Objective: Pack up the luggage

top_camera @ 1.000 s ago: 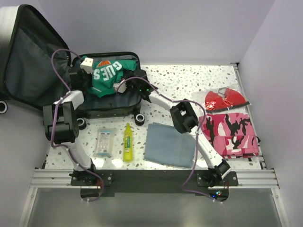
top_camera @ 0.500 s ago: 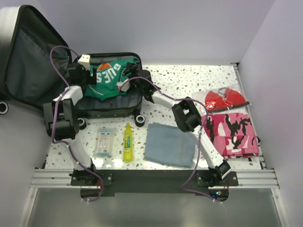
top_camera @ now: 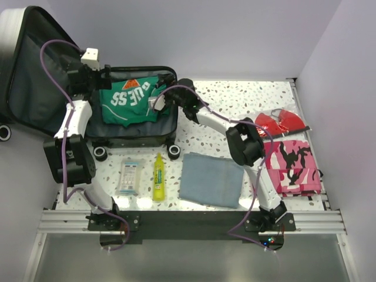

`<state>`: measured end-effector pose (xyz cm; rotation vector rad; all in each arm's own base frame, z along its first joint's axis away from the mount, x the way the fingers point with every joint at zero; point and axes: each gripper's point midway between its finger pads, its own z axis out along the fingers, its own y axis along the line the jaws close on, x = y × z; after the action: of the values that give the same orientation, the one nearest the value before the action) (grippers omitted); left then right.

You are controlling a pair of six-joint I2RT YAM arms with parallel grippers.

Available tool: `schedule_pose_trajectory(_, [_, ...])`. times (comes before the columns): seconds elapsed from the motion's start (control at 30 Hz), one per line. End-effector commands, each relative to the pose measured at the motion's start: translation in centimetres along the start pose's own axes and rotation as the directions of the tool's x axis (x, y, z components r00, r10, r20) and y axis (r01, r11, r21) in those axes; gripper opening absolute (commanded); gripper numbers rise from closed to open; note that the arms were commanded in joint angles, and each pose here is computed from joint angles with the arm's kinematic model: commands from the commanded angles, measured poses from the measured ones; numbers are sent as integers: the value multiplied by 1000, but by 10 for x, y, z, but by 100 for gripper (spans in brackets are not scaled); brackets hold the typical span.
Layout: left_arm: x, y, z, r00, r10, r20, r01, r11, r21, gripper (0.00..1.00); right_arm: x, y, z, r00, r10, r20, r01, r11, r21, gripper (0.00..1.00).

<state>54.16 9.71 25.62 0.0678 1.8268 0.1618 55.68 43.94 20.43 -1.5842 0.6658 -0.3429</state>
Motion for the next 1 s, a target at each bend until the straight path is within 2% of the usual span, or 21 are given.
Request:
schedule_pose_trajectory(0.0, [-8, -15, -12, 1000, -24, 7, 23, 996, 83, 100, -30, -49, -17, 975, 186, 123, -182, 982, -40, 98])
schedule_pose_trajectory(0.07, [-2, -23, -19, 1000, -17, -18, 19, 992, 121, 100, -42, -55, -29, 959, 235, 156, -225, 971, -81, 98])
schedule_pose_trajectory(0.13, [0, -34, -23, 1000, 6, -20, -2, 983, 186, 99, -46, -42, -40, 948, 279, 156, -260, 957, -132, 98])
schedule_pose_trajectory(0.23, [3, -55, -31, 999, 37, -11, -32, 959, 283, 97, -53, -71, -60, 888, 438, 141, -423, 898, -124, 97])
schedule_pose_trajectory(0.3, [8, -74, -30, 999, 50, -16, -41, 930, 365, 94, -47, -75, -67, 766, 641, 51, -630, 765, -135, 94])
schedule_pose_trajectory(0.33, [8, -84, -29, 999, 49, -14, -39, 914, 403, 92, -41, -109, -74, 721, 690, 61, -686, 724, -75, 93])
schedule_pose_trajectory(0.37, [14, -93, -21, 998, 50, -31, -32, 906, 422, 90, -39, -116, -79, 610, 792, 41, -790, 611, -54, 91])
schedule_pose_trajectory(0.4, [17, -110, -19, 997, 56, -44, -30, 890, 456, 86, -36, -124, -86, 562, 827, 20, -826, 562, -43, 85])
schedule_pose_trajectory(0.43, [20, -121, -15, 996, 67, -52, -35, 880, 474, 85, -27, -128, -94, 524, 852, 4, -852, 524, -24, 83])
schedule_pose_trajectory(0.47, [31, -130, -3, 994, 77, -77, -31, 880, 474, 84, -26, -128, -98, 458, 889, -8, -889, 458, -9, 81])
schedule_pose_trajectory(0.57, [54, -164, 17, 986, 112, -125, -34, 864, 502, 80, -20, -113, -114, 388, 919, -73, -921, 390, 18, 75])
schedule_pose_trajectory(0.6, [59, -180, 20, 983, 122, -135, -35, 854, 520, 80, -16, -95, -116, 362, 925, -119, -930, 367, 20, 74])
schedule_pose_trajectory(0.7, [88, -193, 46, 969, 135, -207, -17, 871, 491, 80, -12, -80, -126, 304, 938, -166, -949, 313, 35, 73])
schedule_pose_trajectory(0.87, [154, -186, 89, 908, 178, -378, -12, 915, 403, 80, 2, -57, -131, 217, 944, -249, -967, 243, 78, 72])
schedule_pose_trajectory(0.97, [172, -183, 98, 885, 208, -417, -31, 919, 393, 83, 11, -50, -138, 175, 943, -282, -973, 210, 99, 74])
